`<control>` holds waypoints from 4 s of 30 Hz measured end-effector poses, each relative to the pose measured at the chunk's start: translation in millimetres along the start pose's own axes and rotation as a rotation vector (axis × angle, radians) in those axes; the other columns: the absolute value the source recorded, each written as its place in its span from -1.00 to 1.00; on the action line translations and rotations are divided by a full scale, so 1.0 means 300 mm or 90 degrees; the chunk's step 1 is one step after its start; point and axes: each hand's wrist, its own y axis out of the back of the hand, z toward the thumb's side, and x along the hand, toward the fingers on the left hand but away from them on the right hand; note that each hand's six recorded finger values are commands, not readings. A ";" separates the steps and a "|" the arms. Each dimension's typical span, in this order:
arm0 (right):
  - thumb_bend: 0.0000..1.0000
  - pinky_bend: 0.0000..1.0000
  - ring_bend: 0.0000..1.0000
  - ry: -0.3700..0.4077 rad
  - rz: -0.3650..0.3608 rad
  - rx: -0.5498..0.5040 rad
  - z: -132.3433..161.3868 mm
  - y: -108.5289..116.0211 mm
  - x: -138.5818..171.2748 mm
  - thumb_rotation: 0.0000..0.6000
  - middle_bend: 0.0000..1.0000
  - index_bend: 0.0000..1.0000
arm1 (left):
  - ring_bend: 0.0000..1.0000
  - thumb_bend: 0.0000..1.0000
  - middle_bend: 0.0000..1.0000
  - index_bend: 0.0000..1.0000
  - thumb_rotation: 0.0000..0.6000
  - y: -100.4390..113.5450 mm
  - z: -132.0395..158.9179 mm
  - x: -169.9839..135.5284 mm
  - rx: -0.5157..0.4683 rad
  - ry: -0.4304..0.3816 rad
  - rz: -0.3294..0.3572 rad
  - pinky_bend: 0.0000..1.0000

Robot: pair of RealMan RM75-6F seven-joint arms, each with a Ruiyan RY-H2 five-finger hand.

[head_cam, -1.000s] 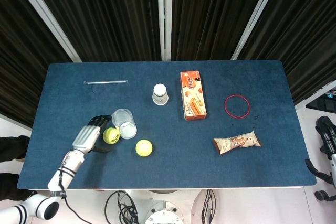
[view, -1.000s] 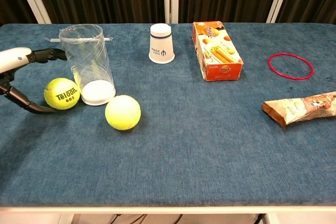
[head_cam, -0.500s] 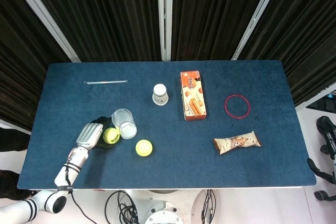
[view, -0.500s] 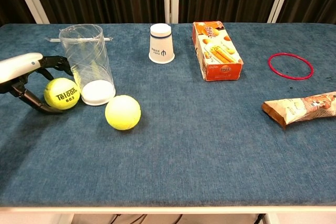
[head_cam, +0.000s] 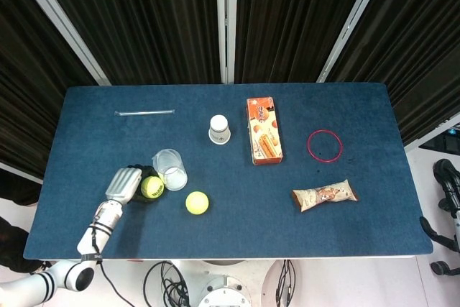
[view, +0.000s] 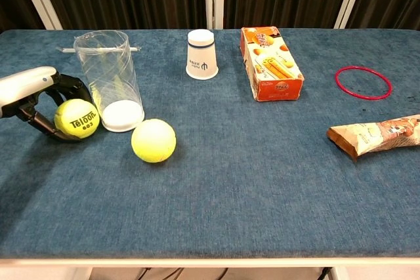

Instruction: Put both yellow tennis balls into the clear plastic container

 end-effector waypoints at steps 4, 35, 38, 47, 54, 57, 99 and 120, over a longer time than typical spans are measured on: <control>-0.51 -1.00 -1.00 -0.001 -0.002 0.000 -0.001 0.004 0.001 1.00 -1.00 -1.00 | -0.27 -0.72 -0.02 0.04 1.00 0.012 0.002 -0.002 0.000 0.000 0.011 -0.22; -0.51 -1.00 -1.00 0.032 -0.015 -0.003 0.060 0.027 -0.005 1.00 -1.00 -1.00 | -0.23 -0.70 0.02 0.09 1.00 0.472 0.134 -0.136 0.005 -0.057 0.177 -0.11; -0.51 -1.00 -1.00 0.026 -0.015 -0.003 0.048 0.027 -0.001 1.00 -1.00 -1.00 | -0.23 -0.70 0.02 0.09 1.00 0.483 0.198 -0.098 0.016 -0.077 0.177 -0.11; -0.51 -1.00 -1.00 0.012 -0.018 -0.007 0.016 0.030 -0.008 1.00 -1.00 -1.00 | -0.24 -0.70 0.00 0.04 1.00 0.429 0.310 -0.024 0.031 -0.104 0.146 -0.12; -0.51 -1.00 -1.00 0.007 -0.016 -0.010 0.003 0.025 -0.013 1.00 -1.00 -1.00 | -0.39 -0.80 -0.23 -0.47 1.00 0.417 0.313 -0.013 0.028 -0.101 0.135 -0.15; -0.51 -1.00 -1.00 0.006 -0.014 -0.011 0.002 0.021 -0.015 1.00 -1.00 -1.00 | -0.48 -0.86 -0.39 -0.72 1.00 0.416 0.309 -0.011 0.024 -0.102 0.135 -0.18; -0.51 -1.00 -1.00 0.023 -0.009 -0.009 0.024 0.006 0.023 1.00 -1.00 -1.00 | -0.65 -0.84 -0.49 -0.54 1.00 0.138 0.315 -0.417 0.256 -0.320 0.180 -0.33; -0.51 -1.00 -1.00 -0.005 -0.001 -0.021 -0.043 -0.008 0.022 1.00 -1.00 -1.00 | -0.69 -0.46 -0.56 -0.60 1.00 -0.101 0.449 -0.124 0.418 -0.396 0.053 -0.36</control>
